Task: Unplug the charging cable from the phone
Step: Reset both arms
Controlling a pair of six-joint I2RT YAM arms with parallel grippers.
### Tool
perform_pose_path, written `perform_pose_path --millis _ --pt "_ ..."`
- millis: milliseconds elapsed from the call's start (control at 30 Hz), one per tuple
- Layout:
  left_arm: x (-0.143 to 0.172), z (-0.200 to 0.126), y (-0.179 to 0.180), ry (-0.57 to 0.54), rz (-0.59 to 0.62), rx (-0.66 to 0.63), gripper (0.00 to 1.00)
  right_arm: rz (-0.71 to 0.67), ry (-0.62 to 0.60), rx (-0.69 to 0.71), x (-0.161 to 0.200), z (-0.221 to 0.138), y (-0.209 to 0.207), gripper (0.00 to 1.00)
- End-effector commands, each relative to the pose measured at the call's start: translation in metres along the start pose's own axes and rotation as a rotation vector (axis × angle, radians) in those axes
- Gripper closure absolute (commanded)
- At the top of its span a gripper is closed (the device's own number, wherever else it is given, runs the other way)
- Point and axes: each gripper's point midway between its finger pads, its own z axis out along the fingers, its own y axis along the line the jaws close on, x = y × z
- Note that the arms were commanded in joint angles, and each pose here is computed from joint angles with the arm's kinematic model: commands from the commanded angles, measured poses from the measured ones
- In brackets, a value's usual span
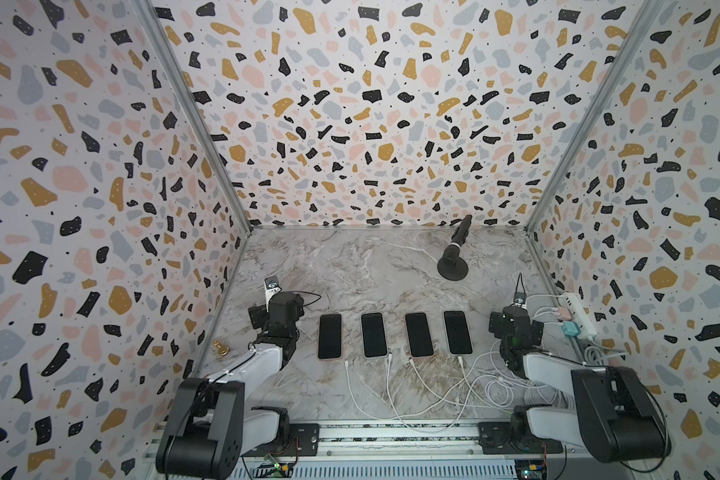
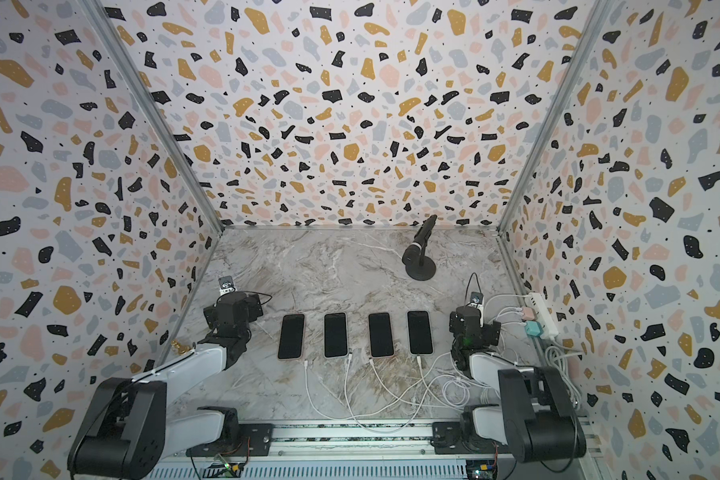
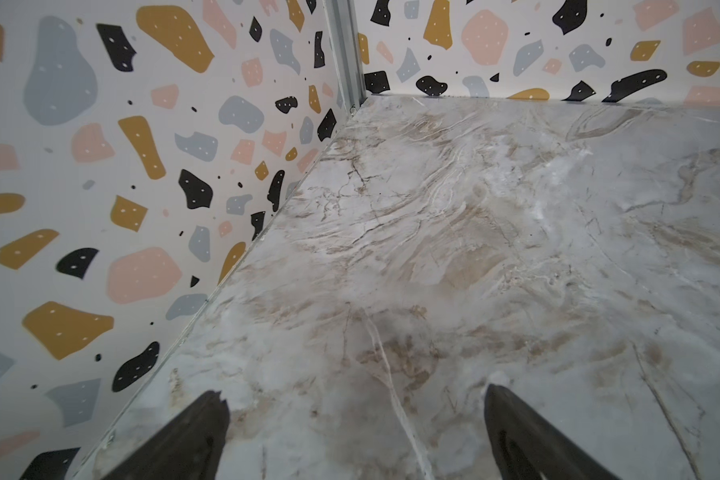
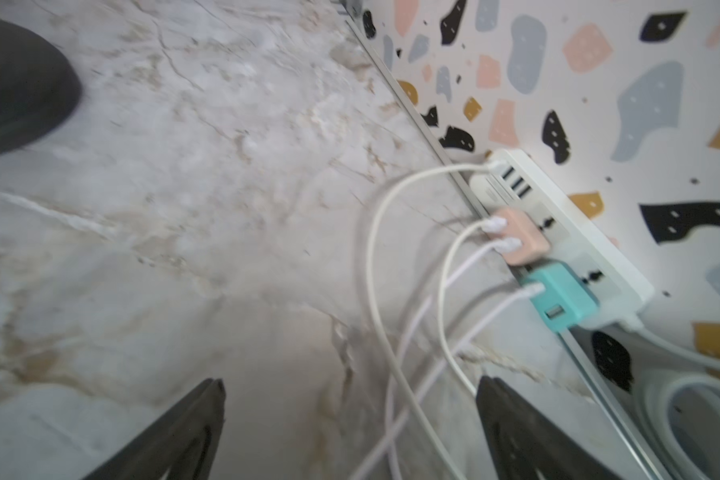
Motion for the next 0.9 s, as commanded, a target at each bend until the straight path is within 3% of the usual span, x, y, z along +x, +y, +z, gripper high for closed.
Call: perform_pose_path --millis 0,67,100,167,233,300,867 --pt "-0.007 0.013 -0.027 -0.057 0.022 0.13 0.0 -0.018 -0.192 -0.166 -0.054 0.011 0.034 0.0" --pt "-0.009 0.014 -0.055 -0.039 0.102 0.27 0.0 -0.044 -0.211 -0.212 -0.049 0.016 0.045 0.0" --pt "-0.01 0.014 -0.058 -0.047 0.107 0.285 0.0 -0.027 -0.166 -0.204 -0.044 0.016 0.041 0.0" --pt "-0.002 0.007 -0.056 -0.073 0.098 0.299 0.0 0.005 -0.198 -0.2 -0.05 0.019 0.037 0.0" --pt "-0.006 0.009 -0.054 -0.154 0.078 0.265 0.0 0.007 -0.163 -0.195 -0.047 0.019 0.035 0.0" --pt "0.001 0.009 -0.055 -0.095 0.094 0.264 0.0 0.01 -0.196 -0.188 -0.049 0.019 0.034 0.0" --pt "-0.001 0.007 -0.053 -0.114 0.095 0.248 0.0 0.008 -0.181 -0.188 -0.048 0.019 0.034 0.0"
